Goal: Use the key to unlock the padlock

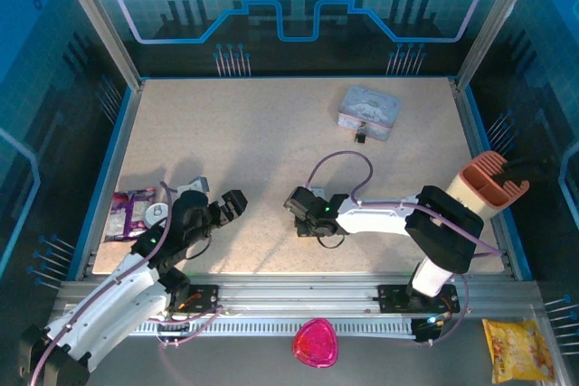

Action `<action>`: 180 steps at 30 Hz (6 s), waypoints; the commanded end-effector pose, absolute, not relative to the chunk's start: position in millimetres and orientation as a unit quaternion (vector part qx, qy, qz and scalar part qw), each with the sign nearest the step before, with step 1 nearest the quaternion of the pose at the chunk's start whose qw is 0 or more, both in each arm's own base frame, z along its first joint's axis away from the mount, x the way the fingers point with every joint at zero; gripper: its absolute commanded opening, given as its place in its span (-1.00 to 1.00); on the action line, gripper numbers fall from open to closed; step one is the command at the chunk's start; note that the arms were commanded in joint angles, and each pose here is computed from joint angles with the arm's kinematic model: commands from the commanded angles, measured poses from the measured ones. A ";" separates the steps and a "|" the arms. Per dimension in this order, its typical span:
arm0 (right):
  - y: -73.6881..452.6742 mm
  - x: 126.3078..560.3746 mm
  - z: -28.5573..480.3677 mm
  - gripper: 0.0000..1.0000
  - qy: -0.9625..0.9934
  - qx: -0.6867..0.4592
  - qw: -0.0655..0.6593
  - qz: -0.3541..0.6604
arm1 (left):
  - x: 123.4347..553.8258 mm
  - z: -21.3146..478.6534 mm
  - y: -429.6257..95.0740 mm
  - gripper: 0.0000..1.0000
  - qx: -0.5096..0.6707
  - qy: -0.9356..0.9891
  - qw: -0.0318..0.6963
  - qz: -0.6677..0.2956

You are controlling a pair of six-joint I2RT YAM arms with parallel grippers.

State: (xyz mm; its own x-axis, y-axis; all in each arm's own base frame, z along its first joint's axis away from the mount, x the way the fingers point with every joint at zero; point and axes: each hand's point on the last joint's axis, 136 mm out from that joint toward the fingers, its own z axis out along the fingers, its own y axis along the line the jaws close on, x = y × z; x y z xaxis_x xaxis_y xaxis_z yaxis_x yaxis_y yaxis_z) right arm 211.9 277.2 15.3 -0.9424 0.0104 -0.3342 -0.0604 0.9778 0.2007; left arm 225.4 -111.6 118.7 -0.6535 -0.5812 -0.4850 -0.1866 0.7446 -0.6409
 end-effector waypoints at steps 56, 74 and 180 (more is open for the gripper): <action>292.4 206.8 146.3 -1.00 0.788 0.181 0.288 0.514 | 237.4 177.3 -277.5 -0.20 -0.053 0.836 0.300 -0.457; 280.4 201.6 159.3 -0.98 0.779 0.166 0.308 0.520 | 236.5 182.4 -289.5 -0.94 -0.046 0.838 0.305 -0.451; 280.7 193.7 244.8 -1.00 0.681 -0.010 0.395 0.616 | 227.3 234.8 -283.4 -0.02 0.004 0.795 0.344 -0.500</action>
